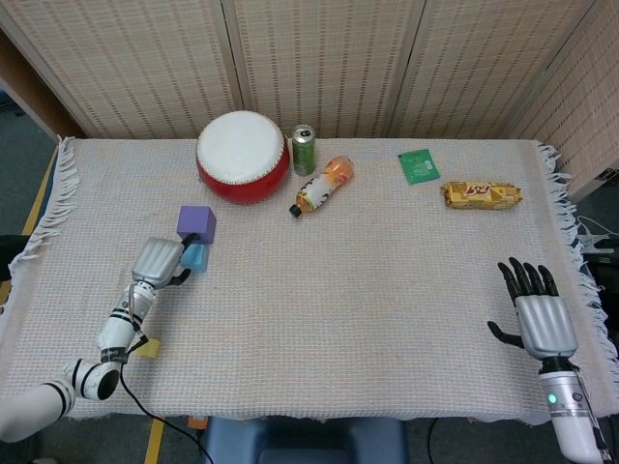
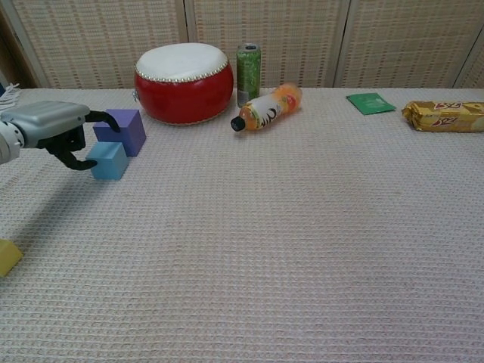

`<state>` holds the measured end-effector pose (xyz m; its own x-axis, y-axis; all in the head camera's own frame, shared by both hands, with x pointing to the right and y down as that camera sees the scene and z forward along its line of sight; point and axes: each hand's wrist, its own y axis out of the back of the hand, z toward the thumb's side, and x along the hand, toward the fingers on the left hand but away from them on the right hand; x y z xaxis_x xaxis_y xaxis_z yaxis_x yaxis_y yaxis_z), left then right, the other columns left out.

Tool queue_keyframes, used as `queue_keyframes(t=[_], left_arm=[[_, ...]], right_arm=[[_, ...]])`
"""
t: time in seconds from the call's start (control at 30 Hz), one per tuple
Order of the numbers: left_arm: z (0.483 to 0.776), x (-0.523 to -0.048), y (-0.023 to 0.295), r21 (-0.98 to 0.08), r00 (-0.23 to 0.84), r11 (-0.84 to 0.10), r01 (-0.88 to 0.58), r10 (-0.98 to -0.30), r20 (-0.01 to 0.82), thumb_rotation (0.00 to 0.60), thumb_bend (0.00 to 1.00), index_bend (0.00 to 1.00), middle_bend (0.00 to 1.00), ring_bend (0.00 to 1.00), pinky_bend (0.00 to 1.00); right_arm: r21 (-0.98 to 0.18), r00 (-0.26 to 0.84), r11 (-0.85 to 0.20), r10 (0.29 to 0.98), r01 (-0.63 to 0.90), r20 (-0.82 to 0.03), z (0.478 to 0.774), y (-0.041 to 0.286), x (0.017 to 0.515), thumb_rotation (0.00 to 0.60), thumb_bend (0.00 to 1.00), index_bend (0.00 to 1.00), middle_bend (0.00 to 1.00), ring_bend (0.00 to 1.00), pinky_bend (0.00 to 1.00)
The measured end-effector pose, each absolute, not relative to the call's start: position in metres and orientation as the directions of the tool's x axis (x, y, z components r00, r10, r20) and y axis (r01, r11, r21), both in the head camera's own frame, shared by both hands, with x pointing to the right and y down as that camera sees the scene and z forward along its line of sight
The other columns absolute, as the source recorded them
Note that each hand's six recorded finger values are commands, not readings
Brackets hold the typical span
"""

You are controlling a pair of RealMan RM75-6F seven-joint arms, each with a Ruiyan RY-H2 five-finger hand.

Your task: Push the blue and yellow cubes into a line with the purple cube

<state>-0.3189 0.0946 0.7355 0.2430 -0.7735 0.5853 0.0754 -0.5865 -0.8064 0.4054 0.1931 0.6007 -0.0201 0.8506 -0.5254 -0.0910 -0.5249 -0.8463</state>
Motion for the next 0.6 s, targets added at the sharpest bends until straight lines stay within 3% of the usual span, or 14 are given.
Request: queue_keyframes(t=[0.23,0.43,0.6], left_arm=[[0.708,-0.311,0.125,-0.834,0.295,-0.551,0.035,-0.792,0.535,0.600,0.34,0.33,1.00,1.00,1.00],[0.702,-0.317,0.149,-0.829,0.302,-0.556,0.060,-0.782,0.546,0.600,0.34,0.39,1.00,1.00,1.00],[0.718,-0.326,0.161,-0.773,0.273,-0.624,0.116,-0.728,0.629,0.600,0.34,0.28,1.00,1.00,1.00]], right_arm=[[-0.843,-0.008,-0.530,0.847,-0.088,-0.532,0.600,0.195,0.403,0.465,0.00,0.00,0.00,0.00,0.00],[-0.844,-0.003,-0.530,0.847,-0.088,-0.532,0.599,0.196,0.403,0.464,0.00,0.00,0.00,0.00,0.00],[-0.845,-0.003,-0.527,0.849,-0.092,-0.529,0.598,0.196,0.404,0.460,0.01,0.00,0.00,0.00,0.00]])
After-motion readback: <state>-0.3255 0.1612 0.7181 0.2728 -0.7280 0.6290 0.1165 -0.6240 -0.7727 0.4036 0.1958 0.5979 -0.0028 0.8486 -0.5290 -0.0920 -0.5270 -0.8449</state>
